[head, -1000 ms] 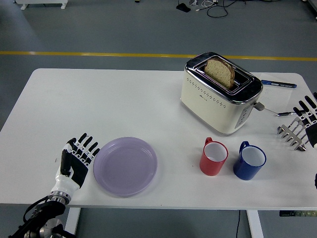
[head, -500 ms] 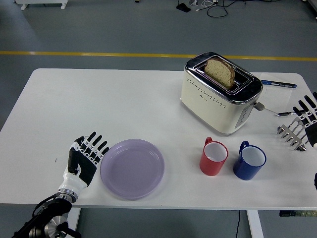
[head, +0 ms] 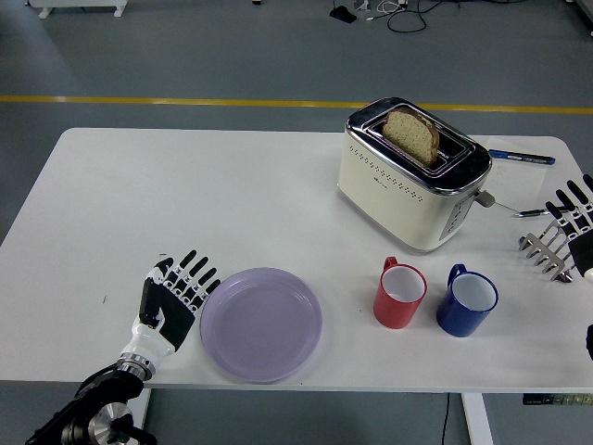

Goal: Push plate across desktop,pick up the break from the machine,place the break in the plate

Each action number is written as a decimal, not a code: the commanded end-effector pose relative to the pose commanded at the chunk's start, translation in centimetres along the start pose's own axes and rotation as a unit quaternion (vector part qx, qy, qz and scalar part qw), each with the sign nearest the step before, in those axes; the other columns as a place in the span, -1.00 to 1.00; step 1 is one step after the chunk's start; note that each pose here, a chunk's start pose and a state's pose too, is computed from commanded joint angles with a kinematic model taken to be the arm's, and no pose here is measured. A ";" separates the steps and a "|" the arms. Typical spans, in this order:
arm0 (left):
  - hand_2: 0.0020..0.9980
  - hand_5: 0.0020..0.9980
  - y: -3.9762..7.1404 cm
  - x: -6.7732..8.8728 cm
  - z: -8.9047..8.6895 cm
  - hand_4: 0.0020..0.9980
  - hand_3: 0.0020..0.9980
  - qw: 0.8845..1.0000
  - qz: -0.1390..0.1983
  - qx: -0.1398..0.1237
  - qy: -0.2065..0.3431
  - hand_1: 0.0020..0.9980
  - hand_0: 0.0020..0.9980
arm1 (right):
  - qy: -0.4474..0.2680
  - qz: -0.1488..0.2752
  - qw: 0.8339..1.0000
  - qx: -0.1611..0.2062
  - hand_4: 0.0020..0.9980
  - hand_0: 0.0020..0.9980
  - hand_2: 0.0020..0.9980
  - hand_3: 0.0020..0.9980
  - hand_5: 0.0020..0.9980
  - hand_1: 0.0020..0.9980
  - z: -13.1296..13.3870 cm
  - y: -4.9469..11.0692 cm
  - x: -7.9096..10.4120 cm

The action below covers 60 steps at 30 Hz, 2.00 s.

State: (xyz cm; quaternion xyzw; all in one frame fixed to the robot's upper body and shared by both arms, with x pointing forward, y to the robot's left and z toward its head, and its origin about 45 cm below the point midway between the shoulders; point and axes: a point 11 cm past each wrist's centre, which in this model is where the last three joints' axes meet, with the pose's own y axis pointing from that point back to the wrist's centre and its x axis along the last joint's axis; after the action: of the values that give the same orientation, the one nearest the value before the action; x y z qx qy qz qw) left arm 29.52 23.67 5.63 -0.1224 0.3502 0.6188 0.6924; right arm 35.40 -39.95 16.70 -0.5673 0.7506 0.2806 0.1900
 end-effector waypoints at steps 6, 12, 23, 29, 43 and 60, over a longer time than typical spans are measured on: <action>0.82 1.00 -0.5 -0.6 0.1 0.01 0.82 1.000 -0.012 0.001 0.000 0.71 0.68 | -0.001 0.001 1.000 0.000 -0.10 0.34 0.28 0.27 0.13 0.27 0.0 0.0 0.0; 0.81 1.00 -0.9 -1.4 0.2 0.02 0.81 1.000 -0.026 0.002 0.005 0.70 0.67 | -0.002 0.000 1.000 0.001 -0.10 0.34 0.28 0.27 0.13 0.27 0.0 0.0 0.0; 0.78 1.00 -1.1 -2.2 -0.1 0.02 0.76 0.999 -0.045 0.013 0.011 0.68 0.65 | -0.002 0.001 1.000 0.004 -0.10 0.34 0.28 0.27 0.13 0.27 -0.2 0.0 0.0; 0.77 1.00 -1.2 -2.5 -0.1 0.03 0.75 0.998 -0.053 0.017 0.014 0.67 0.64 | -0.003 0.000 1.000 0.005 -0.10 0.34 0.28 0.27 0.13 0.27 -0.3 -0.1 -0.1; 0.75 1.00 -1.1 -2.5 0.3 0.03 0.73 0.999 -0.044 0.005 -0.001 0.66 0.63 | -0.004 0.001 1.000 0.005 -0.10 0.34 0.28 0.27 0.13 0.27 -0.3 -0.1 0.0; 0.75 1.00 0.0 -0.6 5.3 0.03 0.66 0.978 0.084 -0.143 -0.123 0.67 0.61 | 0.136 -0.009 0.989 0.050 -0.10 0.35 0.28 0.27 0.13 0.27 -2.7 -1.0 -2.7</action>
State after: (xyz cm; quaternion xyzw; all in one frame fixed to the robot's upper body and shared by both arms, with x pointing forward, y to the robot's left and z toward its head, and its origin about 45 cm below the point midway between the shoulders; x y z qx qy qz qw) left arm 31.30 26.38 9.90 -0.1132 0.1788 0.7287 0.6513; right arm 37.22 -39.91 20.22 -0.5965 0.7775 0.1612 0.1171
